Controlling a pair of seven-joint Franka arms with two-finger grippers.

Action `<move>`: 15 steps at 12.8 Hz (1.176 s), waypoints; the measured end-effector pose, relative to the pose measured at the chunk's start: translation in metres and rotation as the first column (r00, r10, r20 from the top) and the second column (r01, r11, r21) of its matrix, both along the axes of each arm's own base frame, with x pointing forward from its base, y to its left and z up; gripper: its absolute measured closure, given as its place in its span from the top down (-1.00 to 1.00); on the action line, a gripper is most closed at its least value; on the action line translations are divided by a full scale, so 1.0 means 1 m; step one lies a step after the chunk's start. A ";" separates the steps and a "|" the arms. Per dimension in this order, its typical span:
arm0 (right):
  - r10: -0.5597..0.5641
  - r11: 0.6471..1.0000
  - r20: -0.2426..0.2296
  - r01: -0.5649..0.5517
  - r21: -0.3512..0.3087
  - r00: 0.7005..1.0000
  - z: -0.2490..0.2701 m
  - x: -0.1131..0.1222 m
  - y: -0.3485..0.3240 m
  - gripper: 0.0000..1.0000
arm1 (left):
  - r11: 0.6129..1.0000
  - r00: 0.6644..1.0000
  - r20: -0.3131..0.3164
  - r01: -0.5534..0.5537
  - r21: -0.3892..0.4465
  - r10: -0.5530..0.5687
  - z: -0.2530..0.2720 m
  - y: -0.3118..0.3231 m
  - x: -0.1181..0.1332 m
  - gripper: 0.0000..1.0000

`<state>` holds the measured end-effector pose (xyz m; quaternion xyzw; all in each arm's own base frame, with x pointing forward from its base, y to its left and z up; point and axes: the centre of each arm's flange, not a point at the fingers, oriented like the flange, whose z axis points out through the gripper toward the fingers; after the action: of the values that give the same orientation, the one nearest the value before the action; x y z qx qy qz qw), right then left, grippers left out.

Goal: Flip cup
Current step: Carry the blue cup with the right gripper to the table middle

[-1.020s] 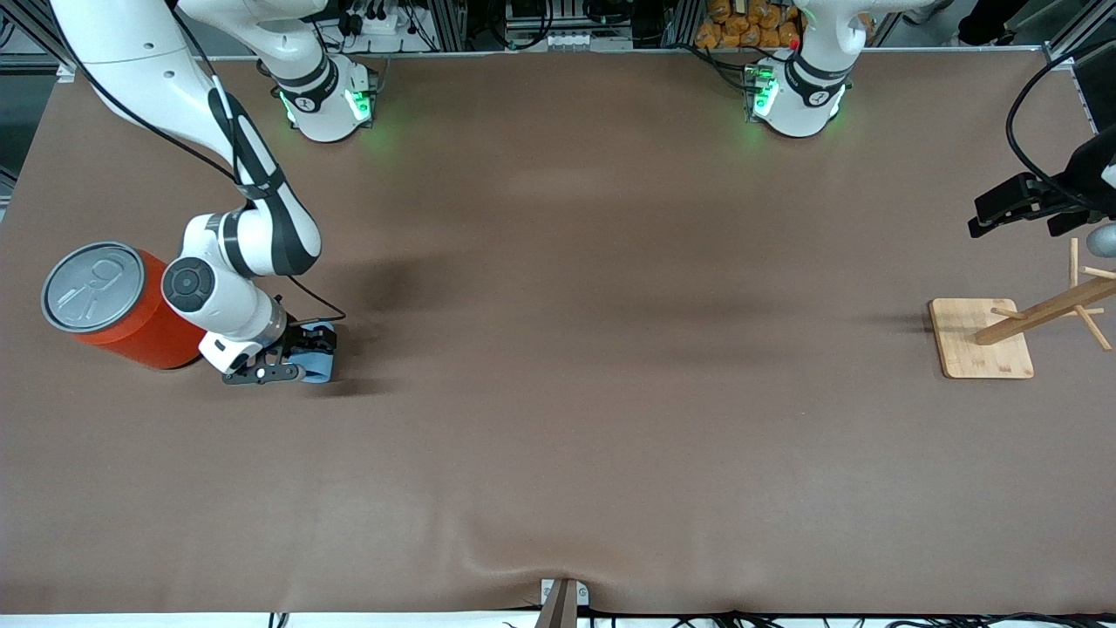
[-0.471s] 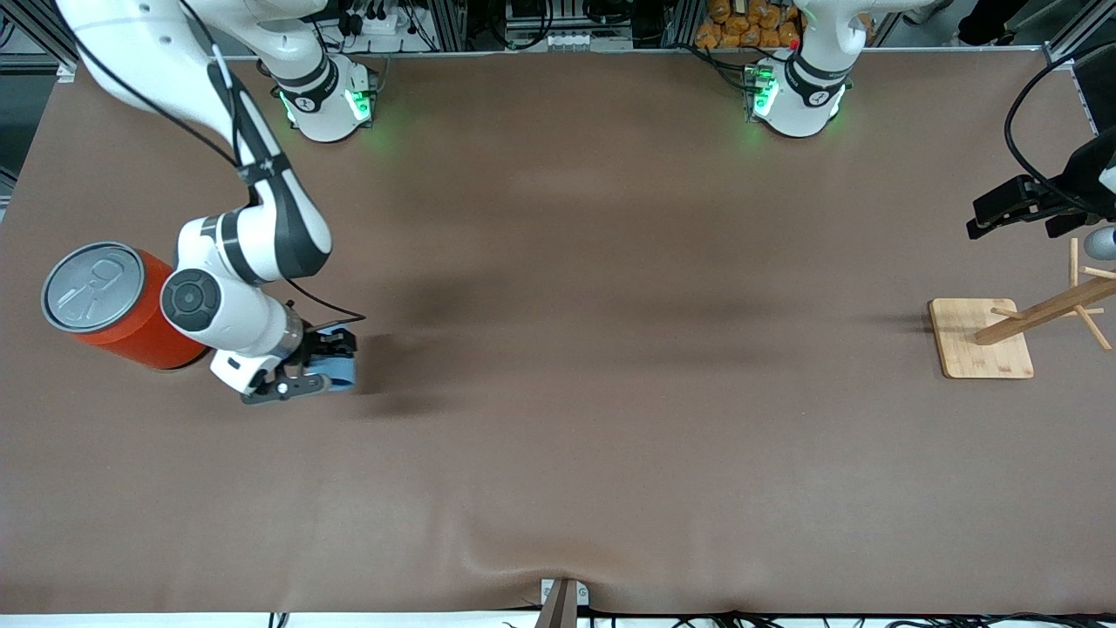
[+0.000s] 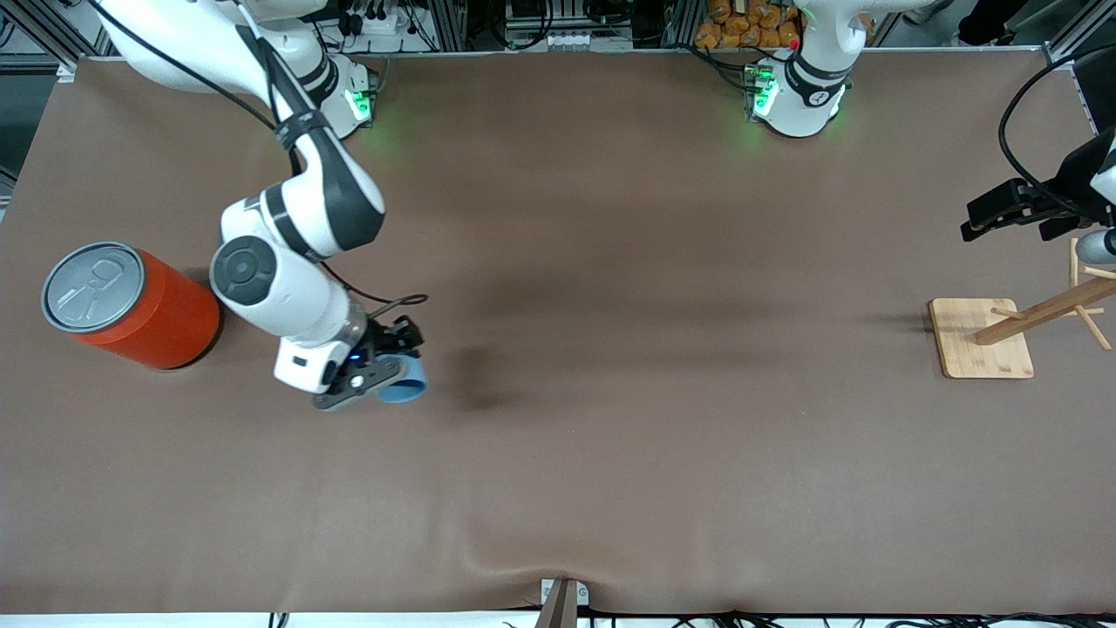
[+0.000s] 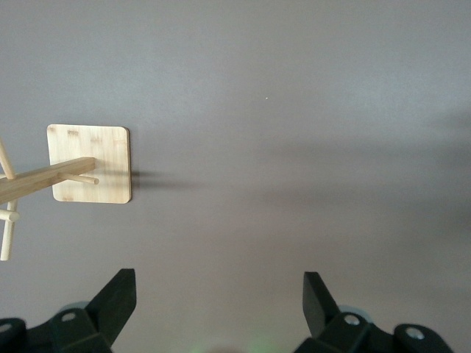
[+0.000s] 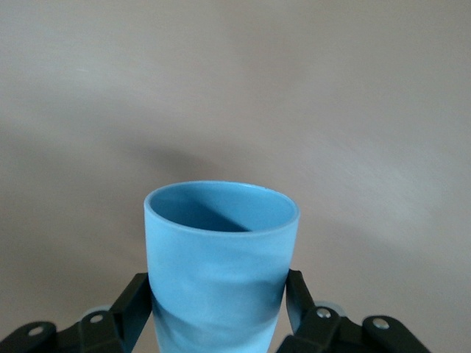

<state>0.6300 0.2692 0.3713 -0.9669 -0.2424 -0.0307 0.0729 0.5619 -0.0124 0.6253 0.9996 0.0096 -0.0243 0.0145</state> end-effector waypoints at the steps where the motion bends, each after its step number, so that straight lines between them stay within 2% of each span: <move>1: 0.049 0.999 0.011 -0.049 0.011 0.999 0.002 -0.006 0.023 0.58 | 1.000 1.000 -0.002 -0.003 0.000 0.003 -0.001 0.001 0.001 1.00; 2: 0.118 0.993 0.036 -0.118 0.004 0.992 0.003 -0.011 0.049 0.58 | 1.000 1.000 -0.001 -0.006 0.000 0.006 -0.002 0.003 0.002 1.00; 3: 0.204 0.979 0.065 -0.202 -0.032 0.977 0.001 -0.017 0.072 0.58 | 1.000 1.000 0.002 -0.007 0.000 0.007 -0.003 0.004 0.003 1.00; 5: 0.360 0.930 0.100 -0.348 -0.121 0.928 -0.012 -0.027 0.108 0.58 | 1.000 1.000 0.007 -0.007 0.000 0.007 -0.003 0.004 0.003 1.00; 7: 0.525 0.847 0.122 -0.503 -0.170 0.842 -0.029 -0.030 0.125 0.58 | 1.000 1.000 0.008 -0.008 0.000 0.008 -0.002 0.004 0.004 1.00; 9: 0.665 0.746 0.148 -0.640 -0.184 0.733 -0.046 -0.028 0.134 0.58 | 1.000 1.000 0.009 -0.008 0.000 0.008 -0.002 0.004 0.004 1.00; 10: 0.697 0.716 0.155 -0.673 -0.185 0.700 -0.054 -0.031 0.142 0.58 | 1.000 1.000 0.009 -0.008 0.000 0.008 -0.002 0.004 0.004 1.00; 12: 0.753 0.658 0.155 -0.728 -0.194 0.639 -0.067 -0.049 0.175 0.58 | 1.000 1.000 0.009 -0.008 0.000 0.008 -0.002 0.004 0.004 1.00; 15: 0.834 0.551 0.149 -0.802 -0.228 0.531 -0.077 -0.094 0.237 0.58 | 1.000 1.000 0.006 -0.010 0.000 0.010 -0.004 0.005 0.004 1.00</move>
<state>0.5360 0.5067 0.2939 -0.7309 -0.6759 -0.0937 -0.0150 0.5663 -0.0072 0.6214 0.9996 0.0145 -0.0212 0.0148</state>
